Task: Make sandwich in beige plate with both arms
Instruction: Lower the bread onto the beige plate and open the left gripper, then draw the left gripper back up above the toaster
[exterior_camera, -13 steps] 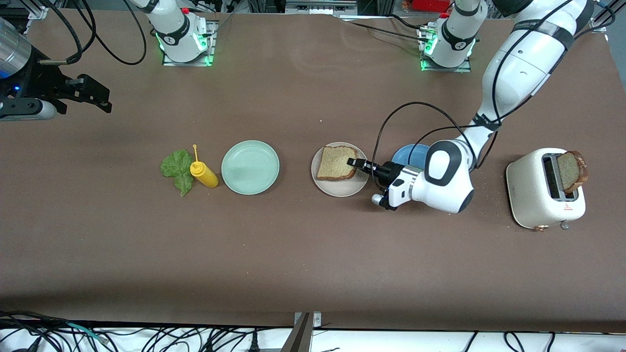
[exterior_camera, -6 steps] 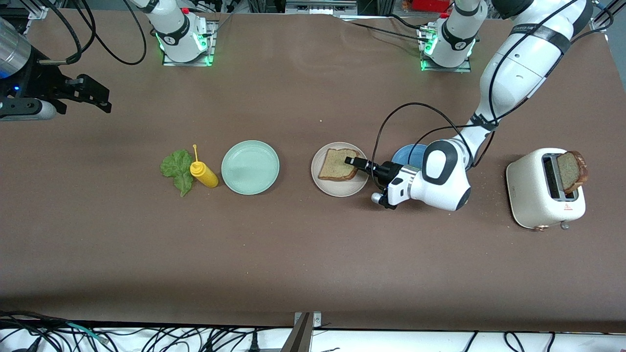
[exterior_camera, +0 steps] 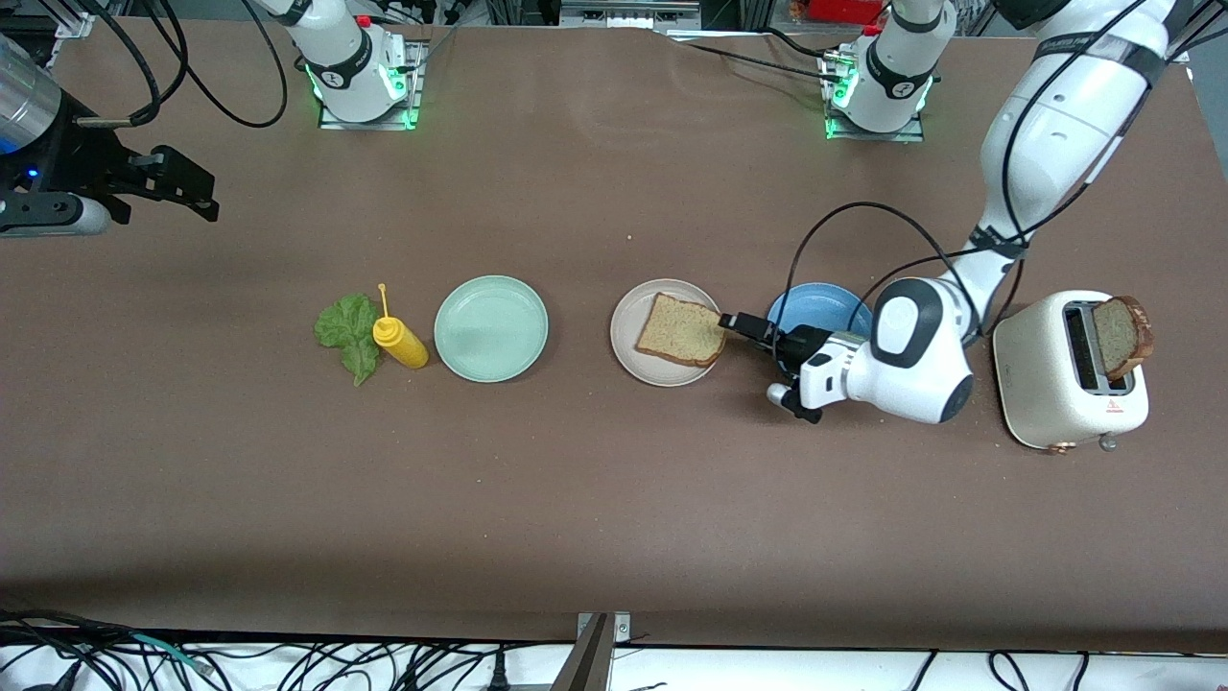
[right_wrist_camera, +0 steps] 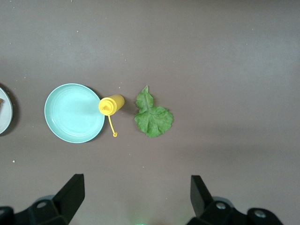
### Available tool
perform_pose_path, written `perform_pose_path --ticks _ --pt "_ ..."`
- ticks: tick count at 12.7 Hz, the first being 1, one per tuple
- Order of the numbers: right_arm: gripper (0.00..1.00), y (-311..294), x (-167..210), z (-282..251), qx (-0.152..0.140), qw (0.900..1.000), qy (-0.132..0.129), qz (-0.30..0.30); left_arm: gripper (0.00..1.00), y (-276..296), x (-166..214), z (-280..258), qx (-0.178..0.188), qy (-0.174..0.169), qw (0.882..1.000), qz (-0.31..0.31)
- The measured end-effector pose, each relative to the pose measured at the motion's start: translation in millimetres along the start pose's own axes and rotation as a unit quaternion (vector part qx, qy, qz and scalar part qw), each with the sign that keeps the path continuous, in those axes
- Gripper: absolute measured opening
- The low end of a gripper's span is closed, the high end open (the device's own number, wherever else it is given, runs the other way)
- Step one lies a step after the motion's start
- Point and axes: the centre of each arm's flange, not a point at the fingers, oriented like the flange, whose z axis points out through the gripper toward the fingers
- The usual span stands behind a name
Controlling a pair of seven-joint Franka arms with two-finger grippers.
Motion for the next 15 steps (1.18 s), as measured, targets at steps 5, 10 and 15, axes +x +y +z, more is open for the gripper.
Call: perform_pose_path --ticks 5,10,15 --pt "1.00 0.1 0.0 0.0 0.000 1.000 0.000 0.000 1.00 22.7 -23.8 -85.6 0.113 0.009 0.993 0.040" --pt "1.00 0.4 0.0 -0.2 0.000 1.000 0.000 0.000 1.00 78.6 -43.5 -140.5 0.273 0.039 0.961 -0.010" --pt "1.00 -0.3 -0.2 -0.7 0.000 1.000 0.001 -0.001 1.00 172.3 -62.9 -160.9 0.438 0.104 0.892 -0.034"
